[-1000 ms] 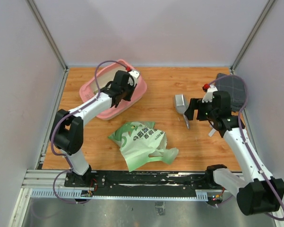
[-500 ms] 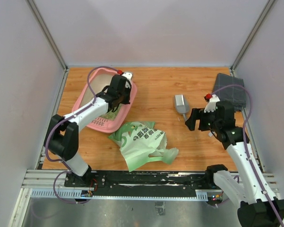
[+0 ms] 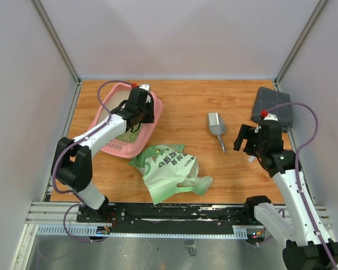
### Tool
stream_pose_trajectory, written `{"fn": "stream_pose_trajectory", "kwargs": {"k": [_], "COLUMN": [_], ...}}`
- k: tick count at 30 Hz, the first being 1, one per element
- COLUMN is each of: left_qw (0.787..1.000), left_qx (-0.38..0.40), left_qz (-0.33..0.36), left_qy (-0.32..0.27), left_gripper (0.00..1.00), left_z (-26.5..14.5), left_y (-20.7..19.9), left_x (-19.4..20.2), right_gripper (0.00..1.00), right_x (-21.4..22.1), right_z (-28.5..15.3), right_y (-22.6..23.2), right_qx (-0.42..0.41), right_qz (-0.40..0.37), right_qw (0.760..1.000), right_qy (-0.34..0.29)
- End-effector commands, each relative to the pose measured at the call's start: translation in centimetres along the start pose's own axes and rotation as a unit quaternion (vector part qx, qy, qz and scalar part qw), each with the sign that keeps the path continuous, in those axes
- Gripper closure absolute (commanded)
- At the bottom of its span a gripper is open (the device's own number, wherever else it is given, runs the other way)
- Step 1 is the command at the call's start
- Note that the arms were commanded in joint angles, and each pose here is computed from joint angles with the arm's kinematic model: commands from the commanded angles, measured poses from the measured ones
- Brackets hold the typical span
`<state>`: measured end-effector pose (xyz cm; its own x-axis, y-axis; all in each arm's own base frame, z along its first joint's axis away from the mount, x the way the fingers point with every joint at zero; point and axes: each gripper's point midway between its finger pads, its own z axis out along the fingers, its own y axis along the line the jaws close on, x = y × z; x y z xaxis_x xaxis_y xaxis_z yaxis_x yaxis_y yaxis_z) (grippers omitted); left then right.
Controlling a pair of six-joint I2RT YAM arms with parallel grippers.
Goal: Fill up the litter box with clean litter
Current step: Adjust the litter box at the center of the board, then close the cat litter bag at the center of the board.
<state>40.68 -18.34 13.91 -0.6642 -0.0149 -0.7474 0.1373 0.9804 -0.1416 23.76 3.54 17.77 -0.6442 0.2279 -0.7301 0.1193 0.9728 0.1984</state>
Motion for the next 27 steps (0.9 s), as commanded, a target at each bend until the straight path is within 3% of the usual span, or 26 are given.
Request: {"fn": "stream_pose_trajectory", "kwargs": {"k": [1, 9, 12, 14, 18, 22, 27], "left_qw": [0.999, 0.983, 0.966, 0.953, 0.929, 0.922, 0.915], "left_qx": [0.007, 0.112, 0.170, 0.199, 0.262, 0.283, 0.306], "left_qz": [-0.036, 0.054, 0.133, 0.175, 0.213, 0.224, 0.232], "left_qy": [-0.034, -0.134, -0.146, -0.150, -0.152, -0.137, -0.126], "left_gripper": [0.53, 0.39, 0.39, 0.39, 0.40, 0.40, 0.43], "left_z": [-2.5, -9.8, -12.7, -14.5, -17.6, -19.9, -22.1], "left_y": [-0.3, -4.0, -7.2, -9.0, -11.4, -12.5, -14.1], "left_x": [-2.5, -8.2, -7.2, -5.9, -3.2, -0.9, 1.4], "right_gripper": [0.13, 0.12, 0.12, 0.12, 0.13, 0.16, 0.17], "right_x": [-0.5, 0.0, 0.1, 0.3, 1.7, 3.0, 2.8], "right_z": [-1.1, -3.3, -4.4, -4.9, -6.7, -8.1, -9.2], "right_y": [-3.4, -4.2, -3.4, -1.1, 3.7, 5.6, 6.2], "right_qx": [0.108, 0.119, 0.086, 0.003, -0.162, -0.227, -0.248], "right_qz": [0.040, 0.031, 0.010, -0.040, -0.117, -0.132, -0.142], "right_qw": [0.993, 0.992, 0.996, 0.999, 0.980, 0.965, 0.958], "right_qy": [-0.006, -0.006, -0.011, -0.012, -0.017, -0.016, -0.033]}}
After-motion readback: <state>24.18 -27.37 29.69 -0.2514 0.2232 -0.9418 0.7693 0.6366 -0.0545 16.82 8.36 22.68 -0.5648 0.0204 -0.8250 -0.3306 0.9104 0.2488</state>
